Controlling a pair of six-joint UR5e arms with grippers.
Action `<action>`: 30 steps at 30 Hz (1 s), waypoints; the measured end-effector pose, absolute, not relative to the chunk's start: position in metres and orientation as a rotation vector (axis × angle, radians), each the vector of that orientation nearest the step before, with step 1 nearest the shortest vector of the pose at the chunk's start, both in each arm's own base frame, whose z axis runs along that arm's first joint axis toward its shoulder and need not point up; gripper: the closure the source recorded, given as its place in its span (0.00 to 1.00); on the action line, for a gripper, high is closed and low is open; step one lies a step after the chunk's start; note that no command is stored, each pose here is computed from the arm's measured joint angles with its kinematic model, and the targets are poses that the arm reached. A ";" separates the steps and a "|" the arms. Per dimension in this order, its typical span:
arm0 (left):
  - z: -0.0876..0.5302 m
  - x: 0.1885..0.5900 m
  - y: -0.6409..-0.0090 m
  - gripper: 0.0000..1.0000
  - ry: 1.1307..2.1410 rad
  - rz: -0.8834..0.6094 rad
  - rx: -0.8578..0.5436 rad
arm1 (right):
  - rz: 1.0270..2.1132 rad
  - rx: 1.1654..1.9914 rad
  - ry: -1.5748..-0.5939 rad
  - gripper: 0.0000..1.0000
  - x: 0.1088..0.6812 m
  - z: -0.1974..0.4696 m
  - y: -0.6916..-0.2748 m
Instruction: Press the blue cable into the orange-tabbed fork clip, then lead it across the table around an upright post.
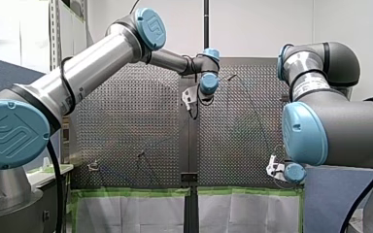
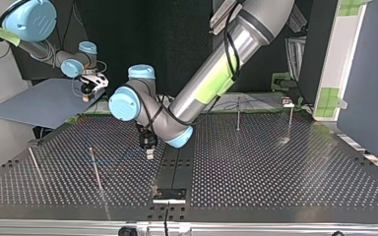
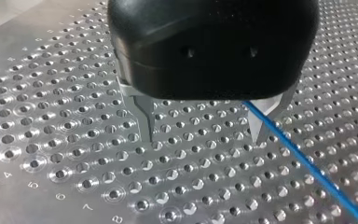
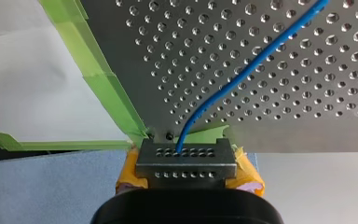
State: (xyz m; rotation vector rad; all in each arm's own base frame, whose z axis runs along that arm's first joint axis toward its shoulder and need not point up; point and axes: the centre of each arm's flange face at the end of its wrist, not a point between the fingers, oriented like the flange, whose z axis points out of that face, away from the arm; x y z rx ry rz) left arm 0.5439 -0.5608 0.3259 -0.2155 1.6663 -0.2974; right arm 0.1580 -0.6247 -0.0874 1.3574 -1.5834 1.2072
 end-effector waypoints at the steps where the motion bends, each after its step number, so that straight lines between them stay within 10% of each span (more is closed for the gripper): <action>1: 0.326 0.544 -0.561 0.00 1.667 -0.307 -0.220 | 1.207 1.358 -1.583 1.00 0.158 -0.087 -0.625; 30: 0.367 0.531 -0.554 0.00 1.589 -0.570 -0.396 | 1.217 1.366 -1.574 1.00 0.166 -0.086 -0.625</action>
